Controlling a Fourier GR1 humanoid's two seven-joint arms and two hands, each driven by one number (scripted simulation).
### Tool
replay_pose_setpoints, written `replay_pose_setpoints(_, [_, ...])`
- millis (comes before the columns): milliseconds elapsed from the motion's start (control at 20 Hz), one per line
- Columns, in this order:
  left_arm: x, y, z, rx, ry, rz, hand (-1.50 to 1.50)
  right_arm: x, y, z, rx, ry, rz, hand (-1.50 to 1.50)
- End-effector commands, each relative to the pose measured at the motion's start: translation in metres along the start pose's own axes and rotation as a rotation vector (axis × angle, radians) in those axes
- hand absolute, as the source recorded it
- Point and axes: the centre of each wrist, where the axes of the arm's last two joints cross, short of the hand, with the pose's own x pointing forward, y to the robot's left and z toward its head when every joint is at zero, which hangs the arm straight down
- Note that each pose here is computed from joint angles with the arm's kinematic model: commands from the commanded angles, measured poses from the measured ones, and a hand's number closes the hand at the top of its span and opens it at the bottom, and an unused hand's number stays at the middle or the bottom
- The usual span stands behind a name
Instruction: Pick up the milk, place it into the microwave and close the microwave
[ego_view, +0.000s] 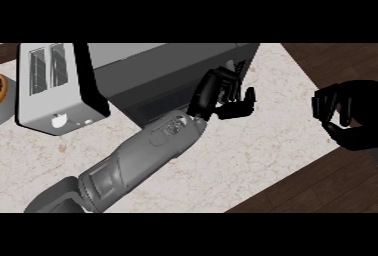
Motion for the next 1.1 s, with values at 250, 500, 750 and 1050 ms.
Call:
replay_pose_setpoints(250, [0.013, -0.012, -0.010, 0.005, -0.040, -0.016, 1.50, 0.012, 0.021, -0.023, 0.200, -0.096, -0.064, 1.50])
replay_pose_setpoints(500, [0.013, -0.012, -0.010, 0.033, -0.040, -0.013, 1.50, 0.016, 0.031, -0.027, 0.239, -0.090, -0.072, 1.50])
replay_pose_setpoints(750, [0.012, -0.013, -0.008, 0.041, -0.048, -0.017, 1.50, 0.020, 0.039, -0.034, 0.271, -0.097, -0.075, 1.50])
replay_pose_setpoints(1050, [0.009, -0.013, -0.006, 0.065, -0.042, -0.015, 1.50, 0.025, 0.049, -0.034, 0.296, -0.109, -0.093, 1.50])
